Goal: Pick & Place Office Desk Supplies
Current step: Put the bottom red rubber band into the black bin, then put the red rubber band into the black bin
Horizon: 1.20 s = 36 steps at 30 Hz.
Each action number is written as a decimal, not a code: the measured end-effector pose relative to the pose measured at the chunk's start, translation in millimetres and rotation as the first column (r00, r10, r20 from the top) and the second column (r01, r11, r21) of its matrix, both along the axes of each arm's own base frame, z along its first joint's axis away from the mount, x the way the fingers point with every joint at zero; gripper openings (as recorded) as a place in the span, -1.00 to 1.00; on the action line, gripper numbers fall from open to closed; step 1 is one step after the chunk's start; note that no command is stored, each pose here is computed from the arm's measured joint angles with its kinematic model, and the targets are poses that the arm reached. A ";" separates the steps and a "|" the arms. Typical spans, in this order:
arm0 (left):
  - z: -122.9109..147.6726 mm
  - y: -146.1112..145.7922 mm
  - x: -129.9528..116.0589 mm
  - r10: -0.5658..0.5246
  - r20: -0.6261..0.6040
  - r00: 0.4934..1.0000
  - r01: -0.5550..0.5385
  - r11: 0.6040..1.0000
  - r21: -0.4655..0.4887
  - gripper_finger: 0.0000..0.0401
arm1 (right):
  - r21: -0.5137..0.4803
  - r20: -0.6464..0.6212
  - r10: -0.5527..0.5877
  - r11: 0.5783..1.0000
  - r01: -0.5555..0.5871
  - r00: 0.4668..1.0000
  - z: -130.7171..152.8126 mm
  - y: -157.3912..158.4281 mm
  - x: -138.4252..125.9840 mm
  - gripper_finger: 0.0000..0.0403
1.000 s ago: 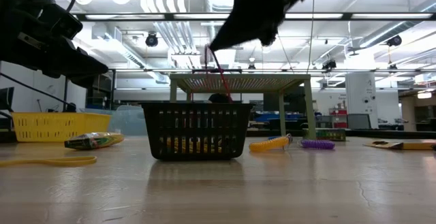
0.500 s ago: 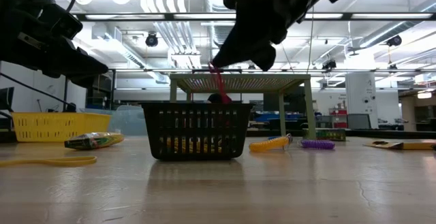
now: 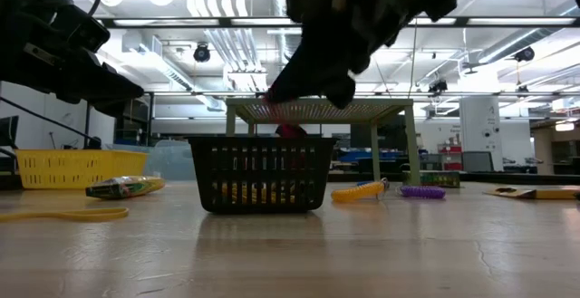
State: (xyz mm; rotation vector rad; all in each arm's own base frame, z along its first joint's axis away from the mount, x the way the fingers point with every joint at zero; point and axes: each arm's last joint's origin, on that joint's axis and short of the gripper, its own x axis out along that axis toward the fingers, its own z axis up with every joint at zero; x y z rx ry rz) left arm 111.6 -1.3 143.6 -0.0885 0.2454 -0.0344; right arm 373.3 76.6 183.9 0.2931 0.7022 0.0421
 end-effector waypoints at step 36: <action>-1.8 0.0 0.7 0.000 -0.019 1.000 0.000 1.000 0.000 -0.88 | 0.004 -0.018 -0.012 1.000 0.012 1.000 -11.9 -1.3 10.5 -0.44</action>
